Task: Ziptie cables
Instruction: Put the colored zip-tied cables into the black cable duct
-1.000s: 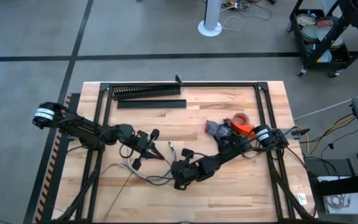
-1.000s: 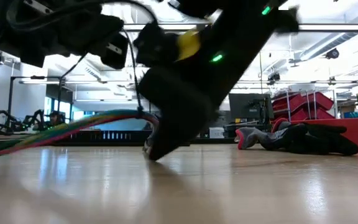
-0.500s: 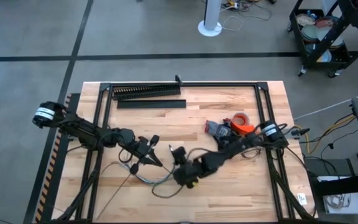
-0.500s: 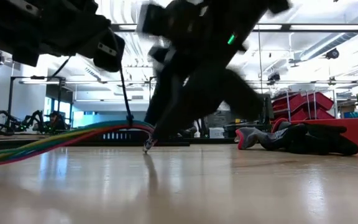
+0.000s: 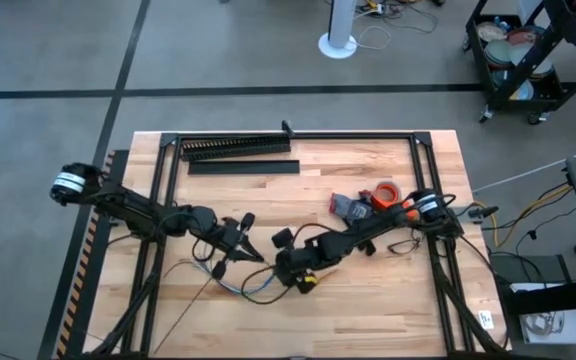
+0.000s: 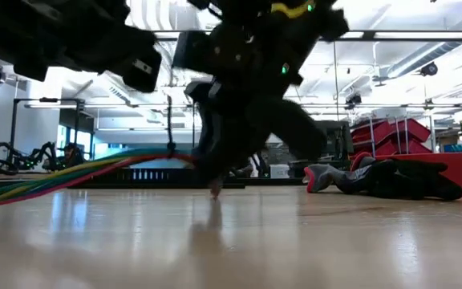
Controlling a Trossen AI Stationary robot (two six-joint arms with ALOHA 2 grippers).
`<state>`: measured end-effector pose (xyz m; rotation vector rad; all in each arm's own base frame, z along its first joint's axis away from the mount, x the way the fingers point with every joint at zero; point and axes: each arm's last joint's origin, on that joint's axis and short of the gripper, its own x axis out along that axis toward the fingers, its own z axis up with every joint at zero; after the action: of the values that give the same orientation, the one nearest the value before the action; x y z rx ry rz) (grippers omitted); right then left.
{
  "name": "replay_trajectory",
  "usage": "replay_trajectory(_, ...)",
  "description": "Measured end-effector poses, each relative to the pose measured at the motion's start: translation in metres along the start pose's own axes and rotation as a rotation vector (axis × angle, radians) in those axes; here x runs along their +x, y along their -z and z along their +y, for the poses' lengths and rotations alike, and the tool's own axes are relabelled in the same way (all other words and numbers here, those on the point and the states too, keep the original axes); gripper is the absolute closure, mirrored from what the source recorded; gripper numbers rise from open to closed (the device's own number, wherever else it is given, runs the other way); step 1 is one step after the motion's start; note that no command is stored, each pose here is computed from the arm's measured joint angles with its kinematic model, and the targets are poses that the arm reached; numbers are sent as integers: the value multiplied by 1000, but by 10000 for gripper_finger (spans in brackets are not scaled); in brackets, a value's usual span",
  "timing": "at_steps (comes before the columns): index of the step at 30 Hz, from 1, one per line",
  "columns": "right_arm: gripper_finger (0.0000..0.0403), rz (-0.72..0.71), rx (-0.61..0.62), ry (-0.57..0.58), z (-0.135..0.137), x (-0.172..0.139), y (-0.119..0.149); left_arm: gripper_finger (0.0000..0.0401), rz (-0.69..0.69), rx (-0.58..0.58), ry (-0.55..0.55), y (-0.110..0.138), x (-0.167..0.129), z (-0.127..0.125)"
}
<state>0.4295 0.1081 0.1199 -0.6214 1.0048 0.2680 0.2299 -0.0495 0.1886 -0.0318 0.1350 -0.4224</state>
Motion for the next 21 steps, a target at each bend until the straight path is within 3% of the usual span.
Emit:
replay_trajectory(4,397,67,30,84,-4,-28,-1,361,77,4,-184,-3,-15,12)
replay_trajectory(10,400,97,183,129,-16,-96,-1,294,174,-7,-644,-17,-51,43)
replay_trajectory(13,401,79,246,139,-22,-124,1,263,247,-14,-808,-34,-68,67)
replay_trajectory(17,402,67,286,139,-25,-152,5,230,395,11,-945,-54,-91,103)
replay_trajectory(21,402,76,313,135,-24,-171,10,206,452,-9,-928,-63,-117,139)
